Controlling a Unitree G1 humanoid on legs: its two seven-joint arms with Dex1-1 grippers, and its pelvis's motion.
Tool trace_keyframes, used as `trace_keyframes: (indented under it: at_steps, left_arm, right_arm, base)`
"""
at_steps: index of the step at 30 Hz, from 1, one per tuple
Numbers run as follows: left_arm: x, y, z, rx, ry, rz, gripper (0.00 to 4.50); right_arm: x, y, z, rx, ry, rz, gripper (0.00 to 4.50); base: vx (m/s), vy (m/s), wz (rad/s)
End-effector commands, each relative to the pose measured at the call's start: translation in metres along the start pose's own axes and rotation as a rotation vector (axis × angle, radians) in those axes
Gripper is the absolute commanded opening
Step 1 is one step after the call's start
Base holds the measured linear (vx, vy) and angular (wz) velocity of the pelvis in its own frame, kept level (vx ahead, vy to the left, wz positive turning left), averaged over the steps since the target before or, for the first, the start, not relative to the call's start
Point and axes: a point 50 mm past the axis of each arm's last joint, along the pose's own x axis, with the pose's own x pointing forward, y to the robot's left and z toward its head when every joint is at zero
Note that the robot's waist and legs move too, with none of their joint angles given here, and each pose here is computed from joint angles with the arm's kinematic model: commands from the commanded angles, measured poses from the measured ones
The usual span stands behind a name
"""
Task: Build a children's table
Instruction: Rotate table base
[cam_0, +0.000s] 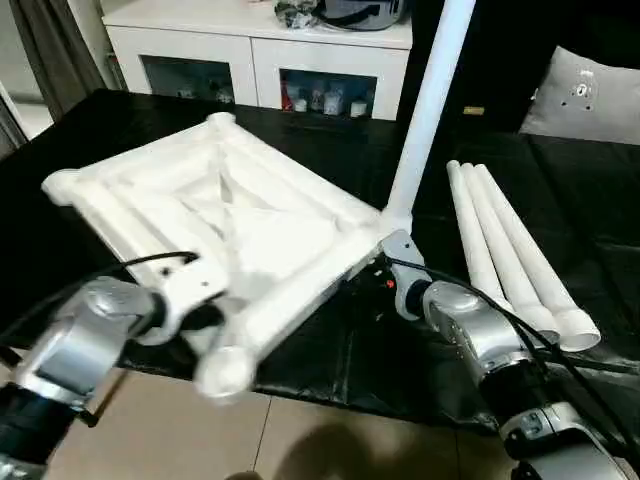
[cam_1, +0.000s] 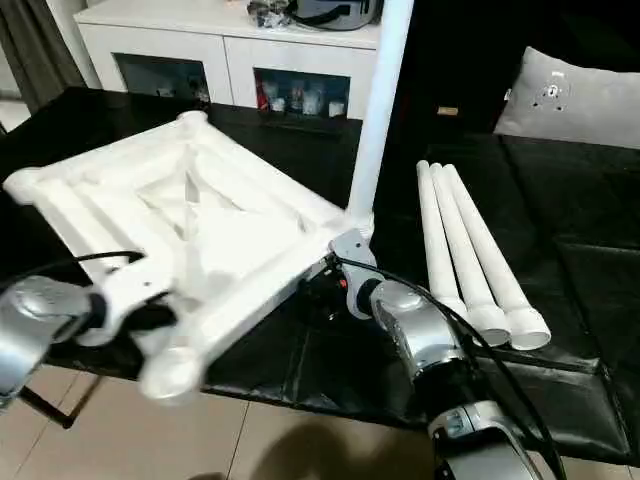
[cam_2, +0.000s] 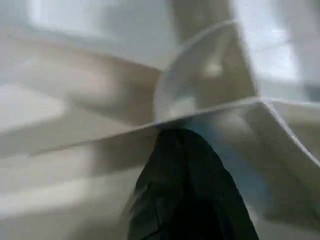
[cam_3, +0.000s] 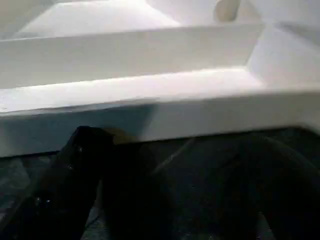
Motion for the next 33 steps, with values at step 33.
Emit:
trace_keyframes:
  at_steps: [33]
  left_arm:
    - [0.054, -0.042, 0.101, -0.039, -0.6, -0.053, 0.86]
  right_arm:
    - [-0.052, -0.057, 0.048, 0.102, -0.098, -0.512, 4.5]
  base:
    - [0.0, 0.0, 0.0]
